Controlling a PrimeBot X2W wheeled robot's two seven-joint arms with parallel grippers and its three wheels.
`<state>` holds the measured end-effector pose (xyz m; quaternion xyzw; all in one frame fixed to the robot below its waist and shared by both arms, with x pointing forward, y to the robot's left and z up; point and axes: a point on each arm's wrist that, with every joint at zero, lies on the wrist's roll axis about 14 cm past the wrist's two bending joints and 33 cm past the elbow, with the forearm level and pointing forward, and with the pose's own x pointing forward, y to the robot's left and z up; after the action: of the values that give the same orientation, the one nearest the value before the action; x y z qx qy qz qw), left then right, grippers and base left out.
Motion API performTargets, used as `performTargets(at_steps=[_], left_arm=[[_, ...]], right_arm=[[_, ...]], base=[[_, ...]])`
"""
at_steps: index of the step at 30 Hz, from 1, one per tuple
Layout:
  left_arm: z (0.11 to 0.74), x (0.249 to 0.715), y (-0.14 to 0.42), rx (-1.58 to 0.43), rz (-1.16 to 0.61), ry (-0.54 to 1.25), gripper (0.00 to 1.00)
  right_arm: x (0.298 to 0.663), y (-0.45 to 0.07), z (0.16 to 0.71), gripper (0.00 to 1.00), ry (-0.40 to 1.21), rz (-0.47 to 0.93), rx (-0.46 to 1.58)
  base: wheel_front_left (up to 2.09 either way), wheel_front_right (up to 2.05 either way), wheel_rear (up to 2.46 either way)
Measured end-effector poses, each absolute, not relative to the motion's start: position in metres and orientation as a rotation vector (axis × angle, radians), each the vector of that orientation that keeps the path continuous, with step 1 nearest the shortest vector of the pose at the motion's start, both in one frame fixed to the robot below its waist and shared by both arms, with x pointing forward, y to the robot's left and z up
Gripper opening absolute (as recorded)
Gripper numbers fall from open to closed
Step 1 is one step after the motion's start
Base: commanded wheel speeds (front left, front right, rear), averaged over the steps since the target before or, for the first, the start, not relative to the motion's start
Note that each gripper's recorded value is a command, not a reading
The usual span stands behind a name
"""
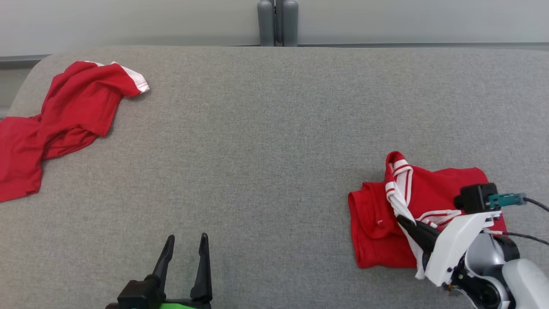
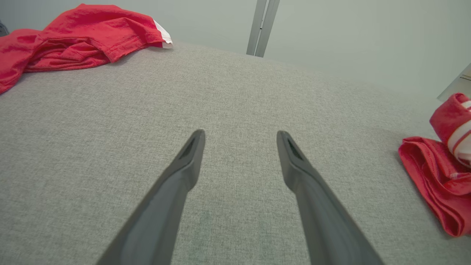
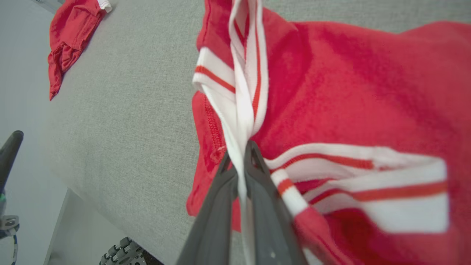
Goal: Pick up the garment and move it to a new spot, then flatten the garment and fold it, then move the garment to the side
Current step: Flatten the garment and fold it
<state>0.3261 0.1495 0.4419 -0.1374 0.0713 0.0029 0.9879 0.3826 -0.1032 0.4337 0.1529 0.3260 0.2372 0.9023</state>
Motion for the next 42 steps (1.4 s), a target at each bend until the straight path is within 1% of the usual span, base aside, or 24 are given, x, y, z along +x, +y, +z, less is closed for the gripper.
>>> performTargets(at_steps=[8,9,10,11,15,18,20,22,24,27,32,33,36,42], left_arm=[[0.44,0.326,0.149,-0.257,-0.001,0.15,1.0],[0.44,0.326,0.147,-0.257,-0.006,0.15,1.0],[0.44,0.326,0.145,-0.258,-0.012,0.149,1.0],[0.44,0.326,0.144,-0.258,-0.015,0.149,1.0],[0.442,0.325,0.143,-0.257,-0.022,0.145,1.0],[0.444,0.324,0.145,-0.253,-0.016,0.137,1.0],[0.445,0.321,0.148,-0.249,-0.005,0.133,1.0],[0.447,0.32,0.151,-0.245,0.002,0.122,1.0],[0.452,0.319,0.156,-0.232,0.011,0.104,1.0],[0.459,0.316,0.163,-0.214,0.029,0.077,1.0],[0.475,0.312,0.172,-0.185,0.038,0.022,1.0],[0.478,0.311,0.173,-0.177,0.037,0.01,1.0],[0.488,0.312,0.179,-0.155,0.044,-0.024,1.0],[0.48,0.306,0.176,-0.161,0.034,0.001,1.0]], right_arm=[[0.369,-0.074,0.422,0.0,0.67,0.508,0.357],[0.367,-0.072,0.421,0.08,0.672,0.512,0.354],[0.367,-0.07,0.422,0.4,0.659,0.512,0.361],[0.368,-0.068,0.425,1.0,0.645,0.513,0.364],[0.368,-0.039,0.45,1.0,0.547,0.578,0.424],[0.356,-0.004,0.479,1.0,0.478,0.686,0.497],[0.352,-0.001,0.492,1.0,0.421,0.717,0.481],[0.353,-0.009,0.501,1.0,0.346,0.71,0.438],[0.358,-0.027,0.508,1.0,0.253,0.672,0.357],[0.368,-0.069,0.517,1.0,0.103,0.545,0.262],[0.368,-0.142,0.504,1.0,-0.007,0.363,0.026],[0.367,-0.155,0.499,1.0,-0.006,0.327,-0.008],[0.359,-0.182,0.485,1.0,0.017,0.281,-0.144],[0.351,-0.204,0.498,1.0,-0.029,0.175,-0.142]], base=[[0.0,0.0,0.0],[0.0,0.0,0.0],[0.0,0.0,0.0],[0.0,0.0,0.0],[0.0,0.0,0.0],[0.0,0.0,0.0],[0.0,0.0,0.0],[0.0,0.0,0.0],[0.0,0.0,0.0],[0.0,0.0,0.0],[0.0,0.0,0.0],[0.0,0.0,0.0],[0.0,0.0,0.0],[0.0,0.0,0.0]])
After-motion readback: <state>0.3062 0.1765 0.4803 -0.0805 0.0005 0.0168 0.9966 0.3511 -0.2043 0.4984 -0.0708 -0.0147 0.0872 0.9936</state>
